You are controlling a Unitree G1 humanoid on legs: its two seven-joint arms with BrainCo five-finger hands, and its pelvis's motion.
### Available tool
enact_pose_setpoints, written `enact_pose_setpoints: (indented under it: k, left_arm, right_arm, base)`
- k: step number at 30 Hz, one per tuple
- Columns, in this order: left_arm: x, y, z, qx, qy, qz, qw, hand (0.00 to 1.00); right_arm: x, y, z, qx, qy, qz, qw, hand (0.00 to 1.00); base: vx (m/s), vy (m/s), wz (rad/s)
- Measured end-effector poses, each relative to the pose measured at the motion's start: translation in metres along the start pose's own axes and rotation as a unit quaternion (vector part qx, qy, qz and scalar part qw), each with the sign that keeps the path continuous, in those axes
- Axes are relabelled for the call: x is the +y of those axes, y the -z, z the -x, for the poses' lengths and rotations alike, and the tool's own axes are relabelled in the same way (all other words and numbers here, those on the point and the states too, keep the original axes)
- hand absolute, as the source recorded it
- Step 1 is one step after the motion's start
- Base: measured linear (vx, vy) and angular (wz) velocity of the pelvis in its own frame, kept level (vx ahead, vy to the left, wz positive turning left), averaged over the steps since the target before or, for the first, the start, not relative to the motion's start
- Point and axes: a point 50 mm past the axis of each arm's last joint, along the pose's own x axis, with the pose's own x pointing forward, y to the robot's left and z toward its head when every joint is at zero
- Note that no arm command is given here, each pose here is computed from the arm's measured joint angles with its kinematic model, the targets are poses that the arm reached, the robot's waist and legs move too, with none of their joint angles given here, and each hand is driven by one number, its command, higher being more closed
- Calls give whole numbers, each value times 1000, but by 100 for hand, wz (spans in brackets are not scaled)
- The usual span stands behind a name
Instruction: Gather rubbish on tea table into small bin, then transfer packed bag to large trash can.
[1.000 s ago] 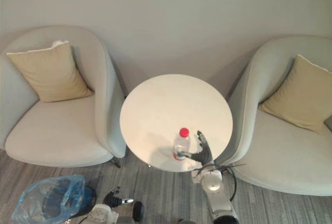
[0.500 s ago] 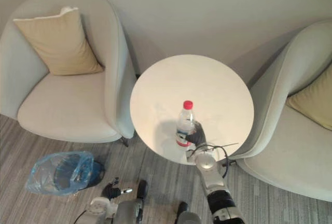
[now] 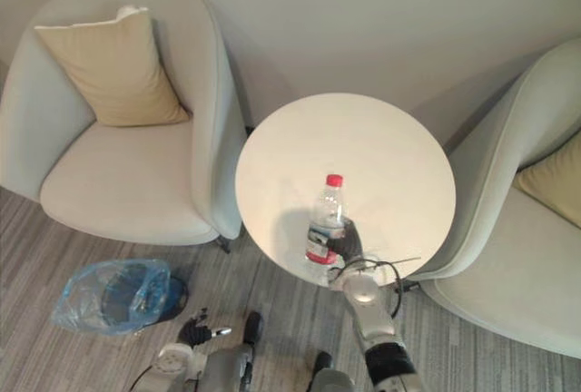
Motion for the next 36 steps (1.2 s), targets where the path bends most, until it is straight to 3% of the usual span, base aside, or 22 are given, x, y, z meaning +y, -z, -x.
enact_pose_setpoints:
  k: [14, 25, 31, 36]
  left_arm:
    - [-5, 9, 2, 14, 19, -34, 999, 0]
    - [-13, 20, 6, 34, 35, -51, 998, 0]
    - [-19, 21, 7, 32, 50, -64, 996, 0]
    - [-27, 5, 5, 0, 61, -66, 996, 0]
  right_arm:
    - [0, -23, 40, -68, -7, 7, 998, 100]
    - [14, -31, 62, -102, -31, 78, 991, 100]
    - [12, -30, 63, -105, -24, 101, 989, 100]
    - [16, -63, 36, -192, -25, 139, 971, 100]
  base:
    - [-35, 1, -20]
    - [-34, 3, -10]
    - [-64, -15, 32]
    - [-186, -35, 52]
